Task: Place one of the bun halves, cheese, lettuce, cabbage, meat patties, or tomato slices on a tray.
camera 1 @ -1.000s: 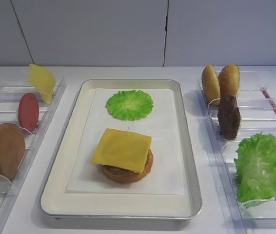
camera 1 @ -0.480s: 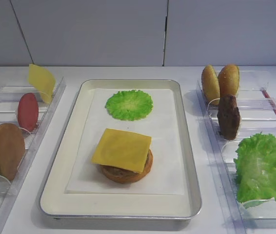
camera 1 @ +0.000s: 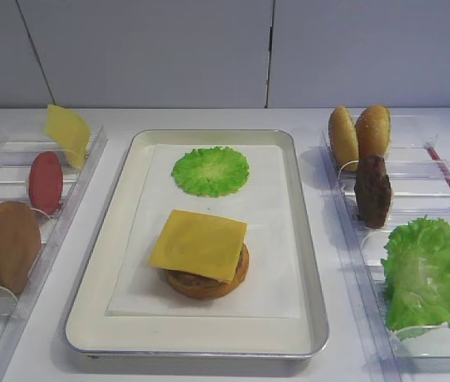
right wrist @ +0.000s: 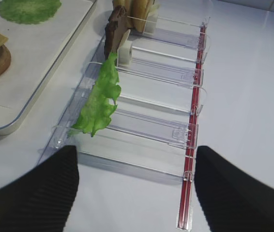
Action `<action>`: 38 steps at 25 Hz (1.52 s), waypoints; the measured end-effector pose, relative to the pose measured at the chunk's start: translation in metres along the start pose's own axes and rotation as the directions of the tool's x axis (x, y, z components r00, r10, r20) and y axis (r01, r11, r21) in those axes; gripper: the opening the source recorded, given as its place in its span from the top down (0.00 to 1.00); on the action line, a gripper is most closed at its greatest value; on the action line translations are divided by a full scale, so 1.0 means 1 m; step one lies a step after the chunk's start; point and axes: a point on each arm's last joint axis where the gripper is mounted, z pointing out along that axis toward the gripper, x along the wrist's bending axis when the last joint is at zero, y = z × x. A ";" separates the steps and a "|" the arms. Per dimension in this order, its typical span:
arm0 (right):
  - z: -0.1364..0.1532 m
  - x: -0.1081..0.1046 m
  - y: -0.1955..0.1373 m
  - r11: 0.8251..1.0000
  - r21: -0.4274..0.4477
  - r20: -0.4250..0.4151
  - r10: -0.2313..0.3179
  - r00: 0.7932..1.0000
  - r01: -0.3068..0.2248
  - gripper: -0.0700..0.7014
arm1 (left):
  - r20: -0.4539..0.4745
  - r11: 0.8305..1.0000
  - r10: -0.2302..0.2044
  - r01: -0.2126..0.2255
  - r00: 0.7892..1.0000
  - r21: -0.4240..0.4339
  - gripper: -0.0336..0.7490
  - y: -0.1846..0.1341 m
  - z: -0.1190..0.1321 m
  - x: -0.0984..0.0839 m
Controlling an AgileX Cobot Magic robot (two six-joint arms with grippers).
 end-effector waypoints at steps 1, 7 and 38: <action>0.000 0.000 0.000 1.000 0.000 0.000 0.000 1.000 0.000 0.24 | 0.001 1.000 0.000 0.000 1.000 0.000 0.35 0.000 0.000 0.000; 0.000 0.000 0.000 1.000 0.000 0.000 0.000 1.000 0.000 0.24 | 0.002 1.000 0.001 -0.001 1.000 0.000 0.35 0.000 0.000 0.000; 0.000 0.000 0.000 1.000 0.000 0.000 0.002 1.000 -0.002 0.24 | 0.002 1.000 0.001 -0.001 1.000 0.000 0.35 0.000 0.000 0.000</action>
